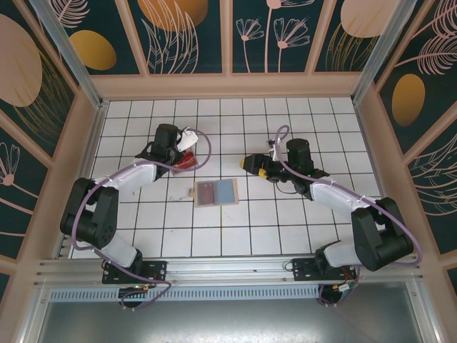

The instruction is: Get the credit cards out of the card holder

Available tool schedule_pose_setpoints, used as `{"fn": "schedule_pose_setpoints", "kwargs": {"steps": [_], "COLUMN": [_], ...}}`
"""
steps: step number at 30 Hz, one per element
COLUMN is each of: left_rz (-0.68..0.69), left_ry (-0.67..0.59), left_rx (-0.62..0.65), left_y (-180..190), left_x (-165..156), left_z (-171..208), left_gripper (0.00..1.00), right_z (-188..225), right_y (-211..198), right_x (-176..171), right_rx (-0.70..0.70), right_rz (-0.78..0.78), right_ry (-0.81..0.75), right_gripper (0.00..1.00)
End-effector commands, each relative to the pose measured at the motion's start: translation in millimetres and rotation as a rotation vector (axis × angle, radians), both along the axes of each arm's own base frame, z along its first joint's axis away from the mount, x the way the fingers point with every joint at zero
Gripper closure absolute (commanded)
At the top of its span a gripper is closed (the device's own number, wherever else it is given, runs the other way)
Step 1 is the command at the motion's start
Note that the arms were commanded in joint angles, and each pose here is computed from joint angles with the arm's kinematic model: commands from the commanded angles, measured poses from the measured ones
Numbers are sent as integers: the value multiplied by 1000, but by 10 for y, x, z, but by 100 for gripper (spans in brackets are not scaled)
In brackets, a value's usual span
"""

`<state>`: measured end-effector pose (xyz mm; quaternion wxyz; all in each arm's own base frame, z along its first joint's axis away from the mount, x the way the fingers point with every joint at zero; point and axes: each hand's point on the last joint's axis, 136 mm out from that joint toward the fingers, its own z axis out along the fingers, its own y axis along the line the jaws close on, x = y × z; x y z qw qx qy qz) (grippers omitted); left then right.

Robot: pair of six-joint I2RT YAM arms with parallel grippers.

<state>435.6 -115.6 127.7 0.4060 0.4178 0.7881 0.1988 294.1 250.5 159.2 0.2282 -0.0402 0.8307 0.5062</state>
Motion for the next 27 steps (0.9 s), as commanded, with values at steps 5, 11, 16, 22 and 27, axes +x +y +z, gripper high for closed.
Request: {"fn": "schedule_pose_setpoints", "kwargs": {"steps": [5,11,16,22,27], "left_rz": [154,402,527,560,613], "left_ry": [-129,-93,29,178,342], "left_rx": [-280,-546,-747,-1023,-1213], "left_y": [-43,55,35,-128,-272], "left_x": [204,168,-126,-594,-953], "left_z": [672,974,953,829,567], "left_gripper": [35,35,40,44,44], "right_z": [29,-142,-320,-582,-825], "right_y": [-46,2,84,189,236], "right_x": [10,47,47,25,-25], "right_rx": [-8,-123,-186,-265,-314], "right_rz": [-20,-27,-17,-10,-1], "right_ry": [-23,-16,12,49,104], "right_gripper": [1,9,42,90,100]}}
